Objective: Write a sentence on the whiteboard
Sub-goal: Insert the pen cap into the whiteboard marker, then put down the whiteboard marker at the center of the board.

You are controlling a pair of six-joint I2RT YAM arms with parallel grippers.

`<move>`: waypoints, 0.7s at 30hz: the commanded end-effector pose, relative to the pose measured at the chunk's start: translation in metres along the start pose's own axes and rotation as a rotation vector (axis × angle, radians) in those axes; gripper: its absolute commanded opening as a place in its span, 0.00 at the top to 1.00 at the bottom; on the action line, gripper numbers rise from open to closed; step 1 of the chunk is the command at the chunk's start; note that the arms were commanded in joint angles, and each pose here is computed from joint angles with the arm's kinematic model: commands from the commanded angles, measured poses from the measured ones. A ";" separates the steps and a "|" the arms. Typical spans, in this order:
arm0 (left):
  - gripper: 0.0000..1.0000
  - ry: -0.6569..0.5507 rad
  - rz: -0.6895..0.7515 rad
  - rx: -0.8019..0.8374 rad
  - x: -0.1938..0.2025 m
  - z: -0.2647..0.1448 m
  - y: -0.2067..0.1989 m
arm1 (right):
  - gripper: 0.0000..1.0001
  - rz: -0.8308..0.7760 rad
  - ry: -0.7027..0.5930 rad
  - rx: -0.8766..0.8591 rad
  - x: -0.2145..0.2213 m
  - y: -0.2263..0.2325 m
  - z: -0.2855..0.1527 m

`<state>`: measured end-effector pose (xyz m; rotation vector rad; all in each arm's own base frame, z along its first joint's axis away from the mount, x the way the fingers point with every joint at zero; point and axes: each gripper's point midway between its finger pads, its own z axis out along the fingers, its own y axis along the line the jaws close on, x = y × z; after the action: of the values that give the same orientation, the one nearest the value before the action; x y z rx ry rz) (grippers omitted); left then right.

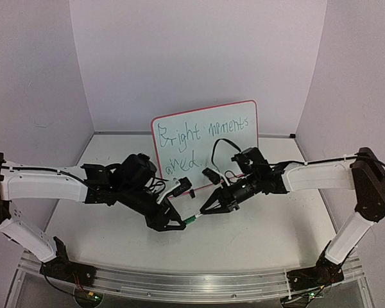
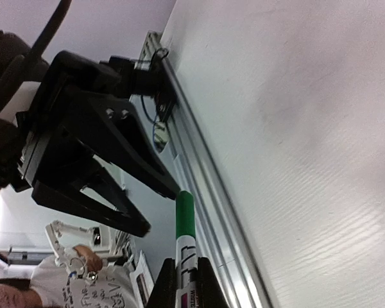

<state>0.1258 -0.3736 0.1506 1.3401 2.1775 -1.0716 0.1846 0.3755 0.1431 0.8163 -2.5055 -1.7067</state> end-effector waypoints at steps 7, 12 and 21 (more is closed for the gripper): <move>0.24 -0.218 -0.271 -0.367 0.000 -0.057 0.098 | 0.97 0.042 -0.278 0.308 -0.056 -0.071 -0.032; 0.22 -0.221 -0.388 -0.453 0.005 -0.063 0.131 | 0.88 0.079 -0.309 0.395 -0.062 -0.099 -0.036; 0.21 -0.250 -0.511 -0.521 0.010 -0.069 0.171 | 0.40 0.122 -0.409 0.570 -0.071 -0.136 -0.080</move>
<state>0.2495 -0.2752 0.1082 0.5314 2.4569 -0.6996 0.2981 0.3223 0.0721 0.3805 -3.1497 -1.3266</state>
